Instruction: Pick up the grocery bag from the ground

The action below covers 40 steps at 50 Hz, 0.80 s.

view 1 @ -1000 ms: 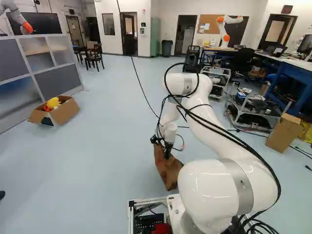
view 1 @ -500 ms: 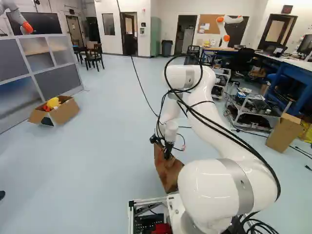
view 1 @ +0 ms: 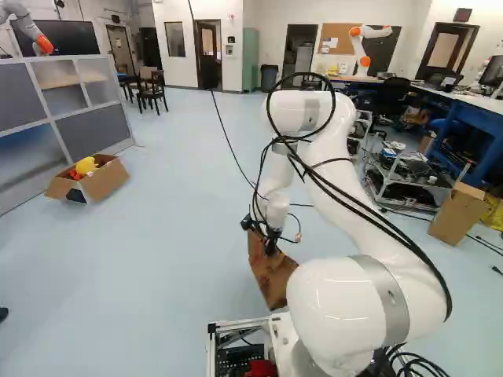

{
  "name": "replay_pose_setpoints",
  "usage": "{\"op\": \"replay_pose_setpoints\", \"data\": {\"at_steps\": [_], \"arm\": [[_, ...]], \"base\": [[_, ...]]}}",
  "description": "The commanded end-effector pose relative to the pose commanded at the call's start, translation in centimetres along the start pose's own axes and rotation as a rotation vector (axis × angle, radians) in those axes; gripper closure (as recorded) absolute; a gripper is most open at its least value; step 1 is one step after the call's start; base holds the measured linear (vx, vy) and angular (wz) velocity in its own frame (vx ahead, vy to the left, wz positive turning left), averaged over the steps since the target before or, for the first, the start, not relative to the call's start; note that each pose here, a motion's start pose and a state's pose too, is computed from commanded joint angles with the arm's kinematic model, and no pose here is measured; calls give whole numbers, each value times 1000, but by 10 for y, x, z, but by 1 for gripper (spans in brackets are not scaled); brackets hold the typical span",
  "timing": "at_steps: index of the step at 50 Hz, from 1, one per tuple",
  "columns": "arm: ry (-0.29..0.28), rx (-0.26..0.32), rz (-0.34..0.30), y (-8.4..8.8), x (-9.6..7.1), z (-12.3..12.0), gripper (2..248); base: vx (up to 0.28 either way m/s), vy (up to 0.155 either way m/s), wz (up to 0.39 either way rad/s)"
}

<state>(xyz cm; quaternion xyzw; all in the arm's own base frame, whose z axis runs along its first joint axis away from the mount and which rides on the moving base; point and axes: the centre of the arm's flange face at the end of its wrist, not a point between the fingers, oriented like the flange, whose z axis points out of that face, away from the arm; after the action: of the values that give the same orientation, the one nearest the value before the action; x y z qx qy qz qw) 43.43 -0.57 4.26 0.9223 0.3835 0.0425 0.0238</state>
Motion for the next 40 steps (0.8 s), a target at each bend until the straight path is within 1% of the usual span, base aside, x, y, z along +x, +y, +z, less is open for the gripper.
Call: {"op": "replay_pose_setpoints", "data": {"at_steps": [40], "arm": [[10, -10, -14, -37, -30, -65, 228]], "base": [[0, 0, 0]]}}
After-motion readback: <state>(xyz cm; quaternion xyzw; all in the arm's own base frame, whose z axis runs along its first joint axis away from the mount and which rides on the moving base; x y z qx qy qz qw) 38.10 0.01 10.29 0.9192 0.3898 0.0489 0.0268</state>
